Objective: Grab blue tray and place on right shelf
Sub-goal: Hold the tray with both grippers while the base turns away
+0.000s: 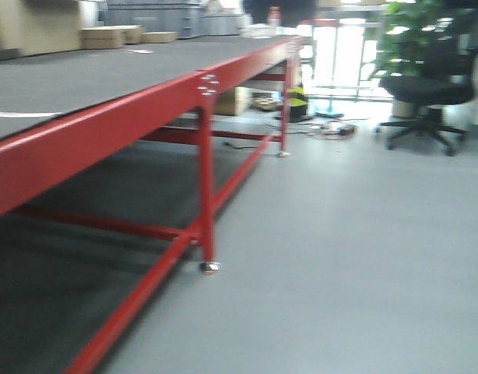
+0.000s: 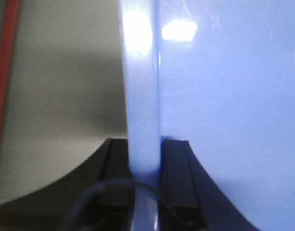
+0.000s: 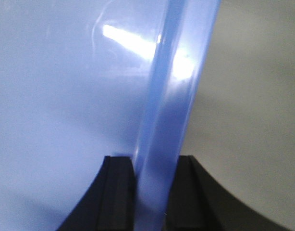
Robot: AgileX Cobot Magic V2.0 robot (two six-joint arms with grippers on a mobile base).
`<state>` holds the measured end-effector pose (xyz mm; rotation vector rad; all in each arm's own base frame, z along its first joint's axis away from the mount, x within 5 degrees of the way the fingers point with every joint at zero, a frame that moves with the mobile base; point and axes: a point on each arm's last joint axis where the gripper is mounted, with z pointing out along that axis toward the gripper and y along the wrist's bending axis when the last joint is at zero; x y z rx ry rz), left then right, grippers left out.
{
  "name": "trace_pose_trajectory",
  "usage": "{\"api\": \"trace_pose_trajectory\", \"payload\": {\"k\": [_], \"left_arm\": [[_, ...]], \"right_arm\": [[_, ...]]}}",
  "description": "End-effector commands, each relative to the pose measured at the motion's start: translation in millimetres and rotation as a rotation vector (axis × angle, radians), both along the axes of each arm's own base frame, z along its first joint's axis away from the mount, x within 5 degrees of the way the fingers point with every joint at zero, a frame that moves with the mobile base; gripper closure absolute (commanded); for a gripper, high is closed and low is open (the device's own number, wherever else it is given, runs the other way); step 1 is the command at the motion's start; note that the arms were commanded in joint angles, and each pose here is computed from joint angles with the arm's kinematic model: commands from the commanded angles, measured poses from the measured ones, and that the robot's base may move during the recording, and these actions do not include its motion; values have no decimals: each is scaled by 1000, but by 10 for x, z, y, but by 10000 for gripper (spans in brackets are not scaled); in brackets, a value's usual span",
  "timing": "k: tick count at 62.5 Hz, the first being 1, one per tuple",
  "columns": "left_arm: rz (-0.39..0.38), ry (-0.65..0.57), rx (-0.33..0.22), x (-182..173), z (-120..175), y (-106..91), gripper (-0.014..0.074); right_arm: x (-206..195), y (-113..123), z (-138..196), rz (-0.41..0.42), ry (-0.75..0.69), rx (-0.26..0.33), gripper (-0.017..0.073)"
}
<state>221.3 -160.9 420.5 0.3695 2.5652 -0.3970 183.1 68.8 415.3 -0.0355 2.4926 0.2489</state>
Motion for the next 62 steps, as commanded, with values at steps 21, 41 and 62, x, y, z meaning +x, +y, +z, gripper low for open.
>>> {"api": "trace_pose_trajectory", "payload": {"k": [21, 41, 62], "left_arm": [[-28, 14, 47, -147, 111, 99, 642], [-28, 14, 47, -147, 111, 99, 642], [-28, 14, 47, -147, 111, 99, 642]], "right_arm": [[-37, -35, 163, 18, -113, -5, 504], [-37, -35, 163, 18, -113, -5, 504], [-37, -35, 163, 18, -113, -5, 504]]}}
